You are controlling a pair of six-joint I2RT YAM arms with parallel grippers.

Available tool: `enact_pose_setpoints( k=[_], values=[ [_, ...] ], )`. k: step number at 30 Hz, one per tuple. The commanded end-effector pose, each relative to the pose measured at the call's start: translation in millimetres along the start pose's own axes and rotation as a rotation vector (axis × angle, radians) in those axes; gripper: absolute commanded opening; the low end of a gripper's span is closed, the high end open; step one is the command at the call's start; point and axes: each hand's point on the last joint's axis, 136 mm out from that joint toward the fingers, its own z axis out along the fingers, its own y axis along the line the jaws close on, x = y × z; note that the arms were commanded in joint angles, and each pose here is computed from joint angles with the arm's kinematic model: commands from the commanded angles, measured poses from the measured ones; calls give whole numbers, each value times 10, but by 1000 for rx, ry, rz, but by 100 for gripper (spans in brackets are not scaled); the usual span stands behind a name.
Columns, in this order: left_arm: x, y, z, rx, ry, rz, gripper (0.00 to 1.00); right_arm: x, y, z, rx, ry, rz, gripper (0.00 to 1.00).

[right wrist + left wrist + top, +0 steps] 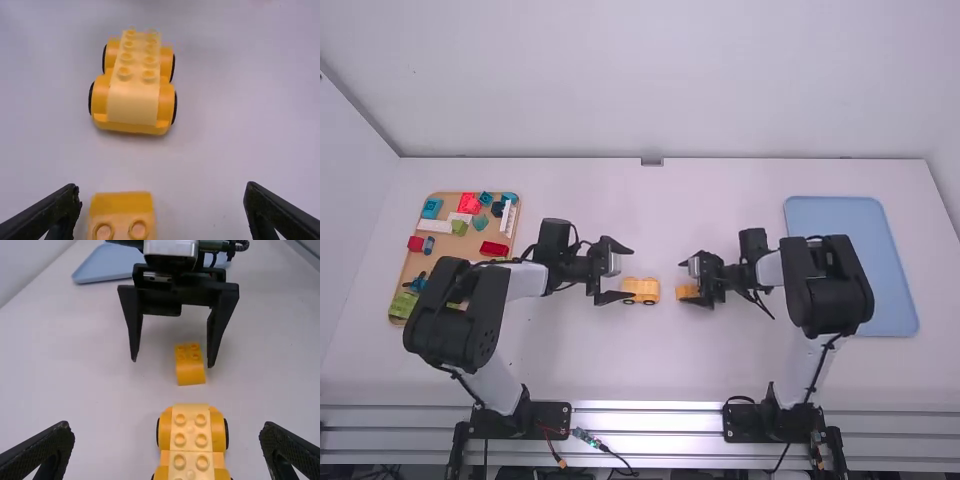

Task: Assemble lego blocks to make yellow taxi

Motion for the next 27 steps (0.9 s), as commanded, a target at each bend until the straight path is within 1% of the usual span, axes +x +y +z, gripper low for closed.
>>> enact_pose_setpoints(
  k=[1,8,13,15,17,23,25,27],
  values=[
    [-16,-76,15,28,-27,-16,99,106,77,-14,-7,4,103,86],
    [-19,-84,28,31,-26,-14,99,135,136,-51,-16,7,99,83],
    [-21,-85,28,32,-27,-15,99,135,169,-35,-25,9,104,77],
    [-17,-75,15,28,-28,-16,99,137,192,-16,-31,14,101,76],
    [-22,-87,29,33,-27,-15,99,166,195,-17,-32,32,105,72],
    [-22,-86,27,33,-28,-15,99,169,213,-20,-37,33,116,64],
    [-22,-88,28,33,-28,-16,99,167,215,-19,-37,32,116,59],
    [-20,-91,28,34,-27,-17,99,167,216,-19,-38,32,117,59]
  ],
)
